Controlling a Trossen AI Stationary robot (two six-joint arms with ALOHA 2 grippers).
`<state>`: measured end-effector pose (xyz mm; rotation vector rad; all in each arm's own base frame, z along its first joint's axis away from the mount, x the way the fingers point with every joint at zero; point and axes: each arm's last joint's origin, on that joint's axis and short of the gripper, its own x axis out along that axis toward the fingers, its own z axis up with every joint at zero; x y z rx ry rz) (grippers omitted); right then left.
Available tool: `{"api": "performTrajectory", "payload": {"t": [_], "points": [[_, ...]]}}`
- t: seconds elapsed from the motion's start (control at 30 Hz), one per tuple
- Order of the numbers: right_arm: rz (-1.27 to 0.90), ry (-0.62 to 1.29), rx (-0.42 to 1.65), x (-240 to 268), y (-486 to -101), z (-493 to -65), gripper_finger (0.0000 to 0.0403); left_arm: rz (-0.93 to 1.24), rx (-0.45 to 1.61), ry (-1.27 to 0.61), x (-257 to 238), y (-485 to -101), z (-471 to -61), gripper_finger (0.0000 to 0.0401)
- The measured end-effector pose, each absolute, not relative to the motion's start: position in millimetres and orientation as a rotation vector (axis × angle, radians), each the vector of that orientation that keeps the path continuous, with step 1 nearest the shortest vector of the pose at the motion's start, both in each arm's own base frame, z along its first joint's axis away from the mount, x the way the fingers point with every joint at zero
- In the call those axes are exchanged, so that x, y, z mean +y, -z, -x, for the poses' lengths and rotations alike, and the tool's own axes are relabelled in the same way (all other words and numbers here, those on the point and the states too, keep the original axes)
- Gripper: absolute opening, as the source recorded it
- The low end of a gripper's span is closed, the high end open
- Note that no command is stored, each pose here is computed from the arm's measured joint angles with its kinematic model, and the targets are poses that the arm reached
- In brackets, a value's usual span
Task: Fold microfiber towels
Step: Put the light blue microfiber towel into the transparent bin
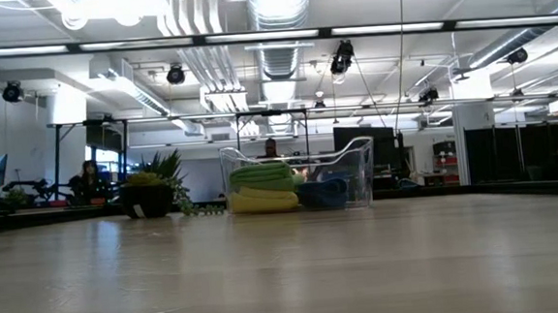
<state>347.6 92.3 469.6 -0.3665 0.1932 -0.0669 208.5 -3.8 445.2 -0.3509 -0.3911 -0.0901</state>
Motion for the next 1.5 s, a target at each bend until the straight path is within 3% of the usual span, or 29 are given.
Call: {"api": "performTrajectory", "payload": {"t": [0.6,1.5], "points": [[0.352,-0.046,0.054,95,-485,-344,0.0009,0.329,-0.296,0.380,-13,-447,-231,0.0390],[0.389,0.010,-0.014,80,-492,-348,0.0009,0.374,-0.205,0.470,-17,-433,-261,0.0390]]}}
